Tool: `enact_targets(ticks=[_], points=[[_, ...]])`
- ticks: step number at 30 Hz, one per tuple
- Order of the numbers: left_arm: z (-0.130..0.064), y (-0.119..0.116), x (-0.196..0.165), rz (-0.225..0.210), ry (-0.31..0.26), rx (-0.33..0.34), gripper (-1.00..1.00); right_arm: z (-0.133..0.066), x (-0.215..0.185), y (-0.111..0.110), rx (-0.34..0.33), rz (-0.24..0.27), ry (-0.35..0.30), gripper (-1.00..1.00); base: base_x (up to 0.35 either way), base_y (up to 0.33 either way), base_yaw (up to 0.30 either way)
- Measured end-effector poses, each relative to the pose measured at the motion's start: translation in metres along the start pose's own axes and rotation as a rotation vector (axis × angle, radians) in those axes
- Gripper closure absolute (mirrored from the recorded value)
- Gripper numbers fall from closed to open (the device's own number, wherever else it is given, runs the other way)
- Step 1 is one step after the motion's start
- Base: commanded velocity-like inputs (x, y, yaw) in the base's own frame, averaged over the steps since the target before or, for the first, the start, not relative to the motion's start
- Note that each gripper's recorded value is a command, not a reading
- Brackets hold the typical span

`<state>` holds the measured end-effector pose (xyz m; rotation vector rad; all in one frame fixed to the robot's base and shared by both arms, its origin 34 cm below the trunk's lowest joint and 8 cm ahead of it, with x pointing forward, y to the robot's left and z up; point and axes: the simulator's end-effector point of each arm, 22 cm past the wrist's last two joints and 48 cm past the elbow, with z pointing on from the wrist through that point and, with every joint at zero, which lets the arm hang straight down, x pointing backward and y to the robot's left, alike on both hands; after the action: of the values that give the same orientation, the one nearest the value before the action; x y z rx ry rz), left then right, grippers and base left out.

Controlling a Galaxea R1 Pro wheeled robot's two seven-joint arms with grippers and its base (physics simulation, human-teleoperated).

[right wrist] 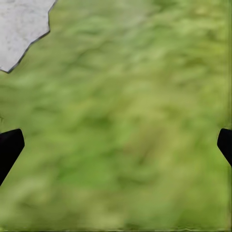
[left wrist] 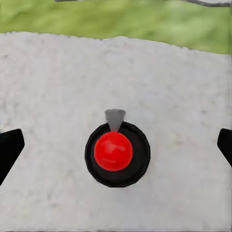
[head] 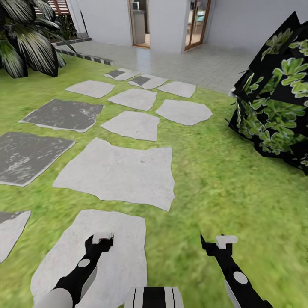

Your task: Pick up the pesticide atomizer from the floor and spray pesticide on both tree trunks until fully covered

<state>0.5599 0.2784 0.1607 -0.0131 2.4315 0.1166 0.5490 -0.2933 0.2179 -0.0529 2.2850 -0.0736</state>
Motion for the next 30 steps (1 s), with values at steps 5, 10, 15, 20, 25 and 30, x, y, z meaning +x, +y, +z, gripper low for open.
enact_targets(ticks=[5, 10, 15, 20, 25, 30], points=[[0.0, 0.0005, -0.0001, -0.002, 0.0, -0.001, -1.0, 0.0, 0.0, 0.0002, 0.0, 0.0, 0.0, -1.0, -0.039, 0.0, 0.0], [0.0, 0.0007, 0.0, -0.004, 0.0, -0.002, -1.0, 0.0, 0.0, 0.0006, 0.0, 0.001, 0.0, -1.0, -0.005, 0.0, 0.0], [0.0, 0.0008, 0.0001, -0.005, 0.0, -0.002, -1.0, -0.0001, 0.0006, 0.0007, -0.001, 0.001, 0.001, -1.0, 0.0, 0.0, 0.0], [0.0, 0.0005, -0.0001, -0.004, 0.0, -0.001, -1.0, -0.0001, 0.0012, 0.0007, -0.001, 0.001, 0.002, -1.0, 0.0, 0.0, 0.0], [0.0001, 0.0006, -0.0005, -0.002, -0.002, -0.001, -1.0, -0.0001, 0.0012, 0.0007, 0.0, 0.002, 0.002, -1.0, 0.0, 0.0, 0.0], [0.0022, 0.0011, 0.0051, -0.002, -0.003, -0.002, -1.0, 0.0012, 0.01, 0.0013, -0.001, 0.001, 0.018, -1.0, 0.0, 0.0, 0.0]])
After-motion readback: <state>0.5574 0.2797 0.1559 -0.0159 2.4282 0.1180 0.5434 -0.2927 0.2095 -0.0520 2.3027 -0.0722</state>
